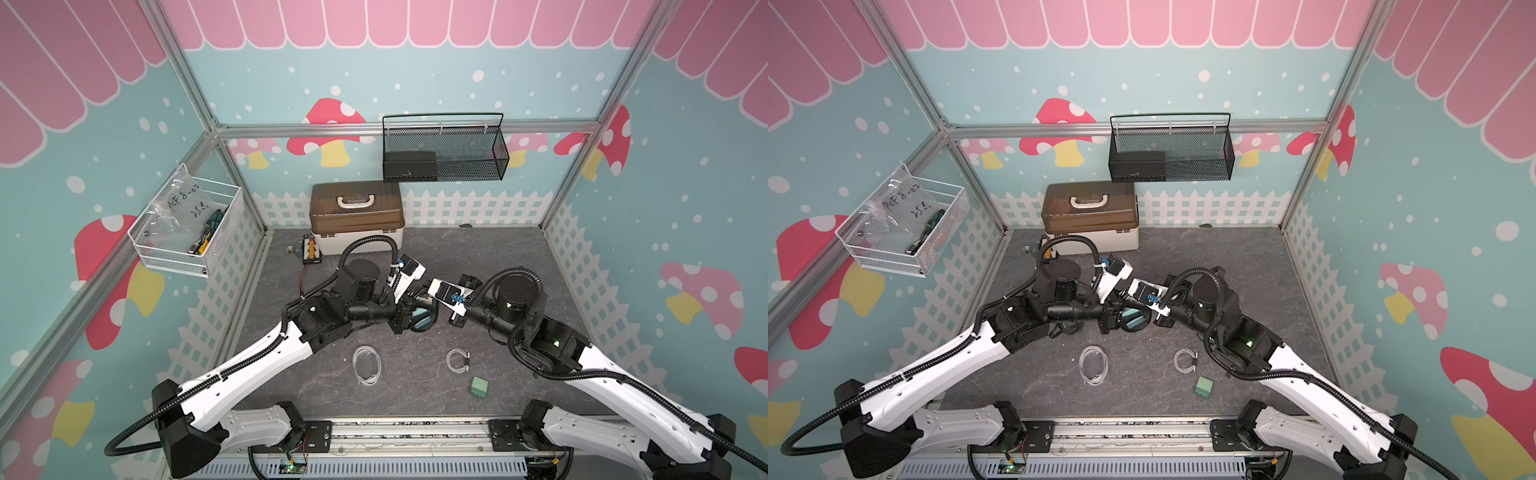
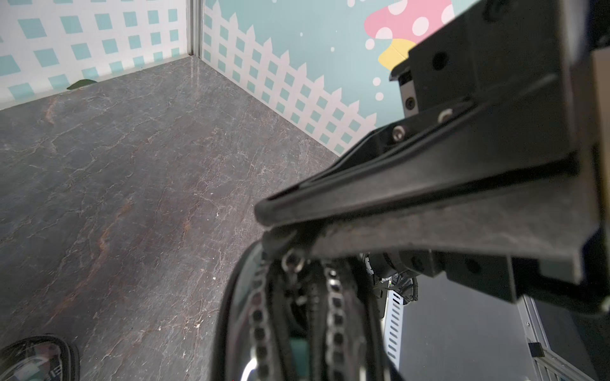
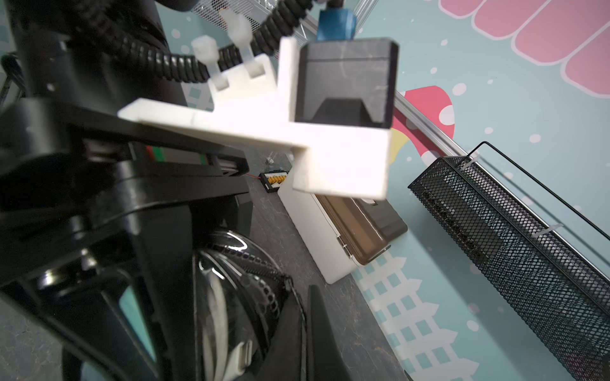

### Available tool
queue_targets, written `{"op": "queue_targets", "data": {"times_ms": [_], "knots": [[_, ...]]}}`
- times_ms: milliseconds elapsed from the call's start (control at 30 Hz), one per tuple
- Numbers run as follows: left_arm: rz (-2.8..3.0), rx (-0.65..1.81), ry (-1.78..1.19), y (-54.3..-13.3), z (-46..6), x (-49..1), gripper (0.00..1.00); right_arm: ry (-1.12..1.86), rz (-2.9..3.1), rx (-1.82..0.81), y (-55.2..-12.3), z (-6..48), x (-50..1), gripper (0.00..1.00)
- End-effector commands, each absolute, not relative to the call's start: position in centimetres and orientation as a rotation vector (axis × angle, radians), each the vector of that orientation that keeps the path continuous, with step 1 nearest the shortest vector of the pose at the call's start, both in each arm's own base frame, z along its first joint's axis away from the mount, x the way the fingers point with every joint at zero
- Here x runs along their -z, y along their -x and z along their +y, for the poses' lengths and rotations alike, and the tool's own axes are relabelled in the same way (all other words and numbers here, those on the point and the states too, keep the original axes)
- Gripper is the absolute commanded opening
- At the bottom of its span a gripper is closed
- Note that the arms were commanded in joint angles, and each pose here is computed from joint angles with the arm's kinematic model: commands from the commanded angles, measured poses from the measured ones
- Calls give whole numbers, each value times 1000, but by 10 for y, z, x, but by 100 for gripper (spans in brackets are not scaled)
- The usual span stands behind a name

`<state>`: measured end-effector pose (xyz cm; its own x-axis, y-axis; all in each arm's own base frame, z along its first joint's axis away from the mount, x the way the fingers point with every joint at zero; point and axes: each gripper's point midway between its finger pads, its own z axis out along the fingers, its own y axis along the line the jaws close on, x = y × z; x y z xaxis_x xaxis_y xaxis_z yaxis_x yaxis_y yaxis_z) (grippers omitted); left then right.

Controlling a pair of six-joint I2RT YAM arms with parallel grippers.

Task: Pack away charging kits
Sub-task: Zip the zipper on the storage bag.

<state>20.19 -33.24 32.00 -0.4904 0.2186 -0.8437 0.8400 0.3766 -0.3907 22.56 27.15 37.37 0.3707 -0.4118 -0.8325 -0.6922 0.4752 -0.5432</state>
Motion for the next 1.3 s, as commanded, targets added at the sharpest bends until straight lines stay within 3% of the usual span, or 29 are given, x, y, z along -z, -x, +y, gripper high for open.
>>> {"op": "queue_targets", "data": {"times_ms": [0,133,400,867,900,1000,1133,1267], "knots": [[1903,1153,-957,-189,-332,-324,55,919,1102,-295,-226,267,-433,0],[1778,1148,-891,-196,-329,-349,71,832,1107,-362,-229,267,-434,0],[1494,1160,-690,-203,-307,-394,78,648,1154,-452,-240,257,-438,0],[1290,1263,-465,-223,-306,-419,78,328,1198,-717,-256,254,-435,0],[1283,1262,-451,-225,-306,-420,76,322,1201,-727,-257,255,-435,0],[1278,1254,-414,-230,-303,-422,57,313,1207,-737,-258,255,-434,0],[1304,1230,-397,-233,-300,-424,14,338,1216,-701,-259,256,-429,0],[1351,1200,-400,-234,-297,-419,0,393,1213,-622,-258,255,-426,0]]}}
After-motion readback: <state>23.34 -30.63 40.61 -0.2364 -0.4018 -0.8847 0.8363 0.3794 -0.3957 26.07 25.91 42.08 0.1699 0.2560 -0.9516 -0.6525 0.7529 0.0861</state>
